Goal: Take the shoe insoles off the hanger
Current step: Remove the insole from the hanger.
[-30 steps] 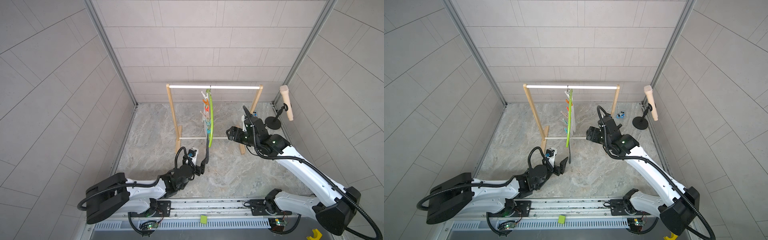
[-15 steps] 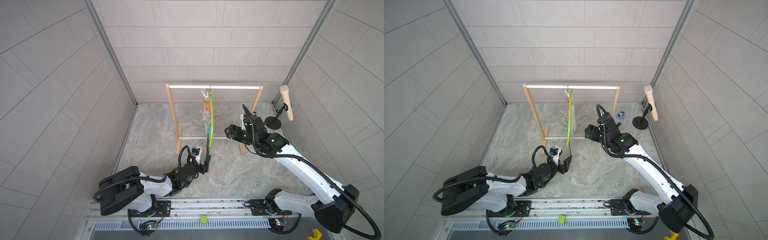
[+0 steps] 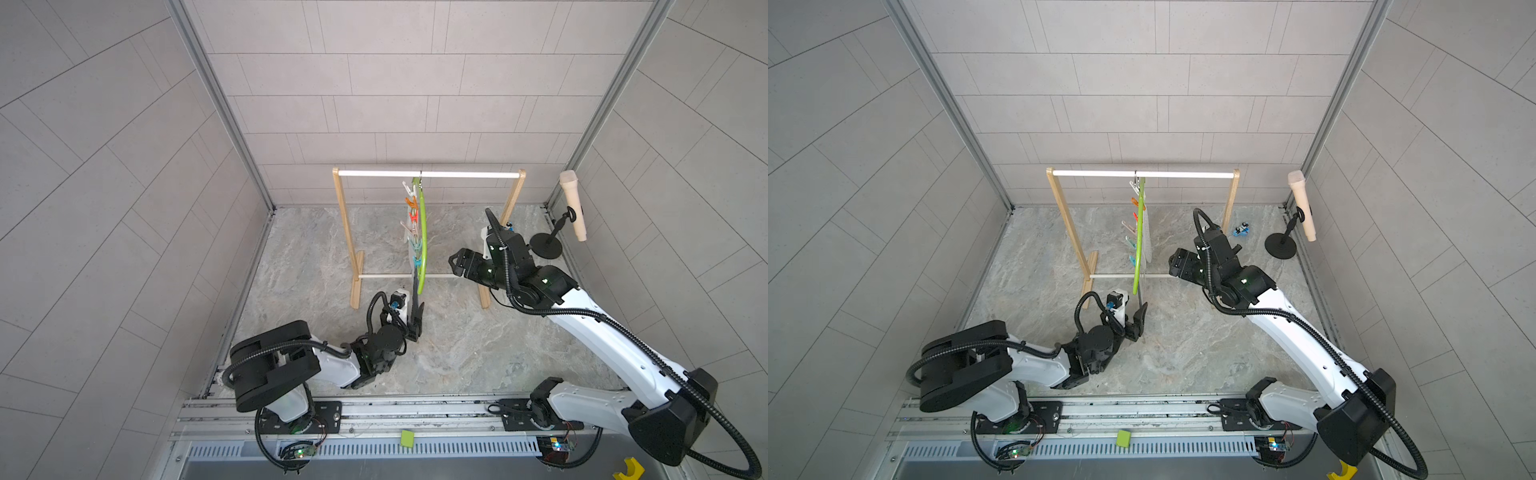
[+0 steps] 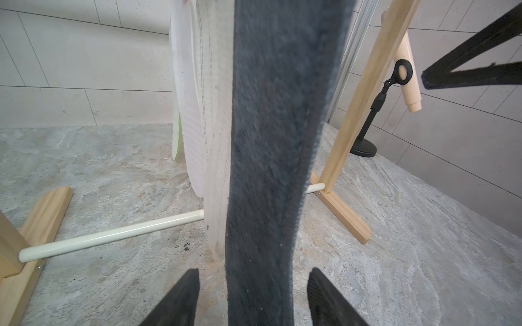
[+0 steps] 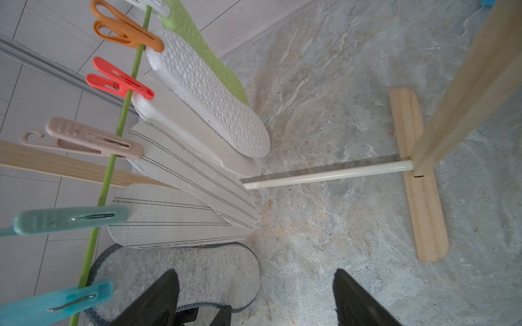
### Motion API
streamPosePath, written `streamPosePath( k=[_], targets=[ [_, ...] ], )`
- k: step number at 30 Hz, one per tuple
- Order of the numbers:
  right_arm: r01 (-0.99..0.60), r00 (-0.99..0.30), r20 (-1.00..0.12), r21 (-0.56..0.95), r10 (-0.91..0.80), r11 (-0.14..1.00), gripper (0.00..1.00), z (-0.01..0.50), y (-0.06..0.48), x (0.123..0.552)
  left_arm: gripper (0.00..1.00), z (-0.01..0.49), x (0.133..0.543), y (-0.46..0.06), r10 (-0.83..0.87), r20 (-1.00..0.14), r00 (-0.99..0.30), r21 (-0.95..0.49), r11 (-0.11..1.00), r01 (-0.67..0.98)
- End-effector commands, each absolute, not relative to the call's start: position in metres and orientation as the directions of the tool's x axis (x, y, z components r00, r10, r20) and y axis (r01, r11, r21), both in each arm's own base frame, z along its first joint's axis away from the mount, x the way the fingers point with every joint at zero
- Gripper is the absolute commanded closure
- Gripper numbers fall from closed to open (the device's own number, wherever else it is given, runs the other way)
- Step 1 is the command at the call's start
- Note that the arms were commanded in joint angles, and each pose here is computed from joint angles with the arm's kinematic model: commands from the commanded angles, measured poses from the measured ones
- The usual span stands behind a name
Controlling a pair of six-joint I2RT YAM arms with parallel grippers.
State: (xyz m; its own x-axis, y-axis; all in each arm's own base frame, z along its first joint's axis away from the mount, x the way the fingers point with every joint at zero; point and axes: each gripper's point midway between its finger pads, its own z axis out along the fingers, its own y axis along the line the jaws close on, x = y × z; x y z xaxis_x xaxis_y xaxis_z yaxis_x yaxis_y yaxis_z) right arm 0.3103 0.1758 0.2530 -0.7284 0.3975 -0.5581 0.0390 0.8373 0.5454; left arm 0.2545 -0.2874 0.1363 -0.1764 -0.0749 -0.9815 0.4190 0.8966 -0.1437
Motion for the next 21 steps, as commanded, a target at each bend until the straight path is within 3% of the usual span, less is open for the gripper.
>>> streamPosePath(
  k=[1,8,13,21],
  targets=[
    [0.050,-0.732,-0.545,0.556,0.409,0.830,0.13,0.254,0.178,0.311,0.37,0.144,0.259,-0.284,-0.087,-0.987,-0.136,-0.133,0.914,0.383],
    [0.043,-0.744,-0.534,0.562,0.402,0.826,0.13,0.253,0.183,0.312,0.45,0.146,0.263,-0.269,-0.067,-0.992,-0.109,-0.099,0.944,0.316],
    [0.033,-0.752,-0.526,0.571,0.397,0.820,0.14,0.254,0.188,0.314,0.59,0.150,0.266,-0.267,-0.070,-0.993,-0.096,-0.096,0.948,0.304],
    [0.023,-0.773,-0.492,0.610,0.401,0.792,0.17,0.260,0.200,0.317,0.70,0.163,0.270,-0.256,-0.048,-0.997,-0.060,-0.061,0.966,0.253]
  ],
)
